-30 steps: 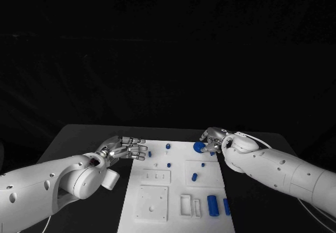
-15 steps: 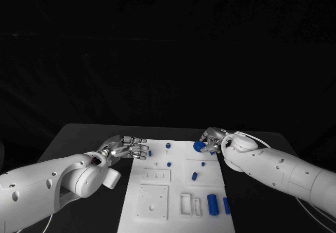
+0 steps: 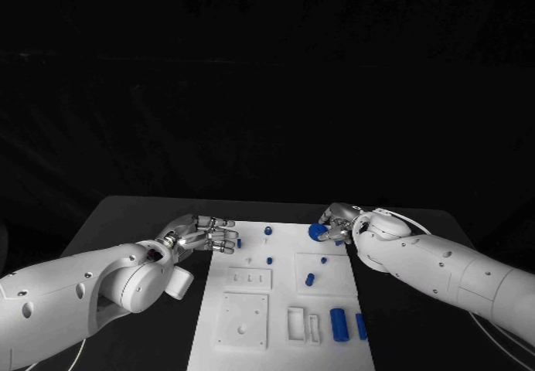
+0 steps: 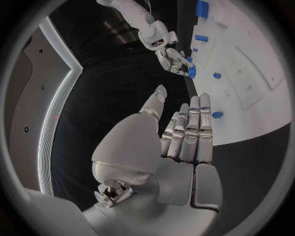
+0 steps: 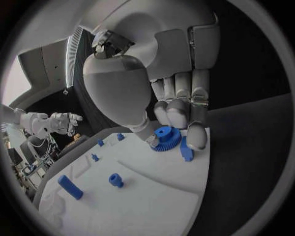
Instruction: Assemble the parts on the task board
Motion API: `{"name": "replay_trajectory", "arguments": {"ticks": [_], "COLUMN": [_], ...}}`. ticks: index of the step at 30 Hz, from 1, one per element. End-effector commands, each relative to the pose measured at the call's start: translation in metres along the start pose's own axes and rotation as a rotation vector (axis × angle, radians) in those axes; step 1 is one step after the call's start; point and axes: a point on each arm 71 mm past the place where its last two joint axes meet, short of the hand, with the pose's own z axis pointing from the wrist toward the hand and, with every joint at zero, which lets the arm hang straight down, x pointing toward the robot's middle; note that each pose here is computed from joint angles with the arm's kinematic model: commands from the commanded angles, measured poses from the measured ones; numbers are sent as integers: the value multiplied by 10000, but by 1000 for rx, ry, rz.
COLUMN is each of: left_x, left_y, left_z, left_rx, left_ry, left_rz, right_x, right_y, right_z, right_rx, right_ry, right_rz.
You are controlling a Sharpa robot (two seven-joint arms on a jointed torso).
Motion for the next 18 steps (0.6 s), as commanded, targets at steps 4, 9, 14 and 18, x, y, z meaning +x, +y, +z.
{"name": "replay_trajectory", "arguments": {"ticks": [4,9,14,18], "left_x": [32,52,70,71], "left_y": [-11,-10,-11,-10], "left_z": [13,30,38,38], "left_rx": [-2,-7,-9,-10], "left_ry": [27,32,38,40], "left_rz": [0,4,6,7], "right_x": [45,63,79,84], "right_y": [17,29,48,48], "right_z": [10,24,37,45], "right_rx": [-1,4,6,10], "right_ry": [50,67,76,76], "right_rz": [-3,-3,-4,-8]}}
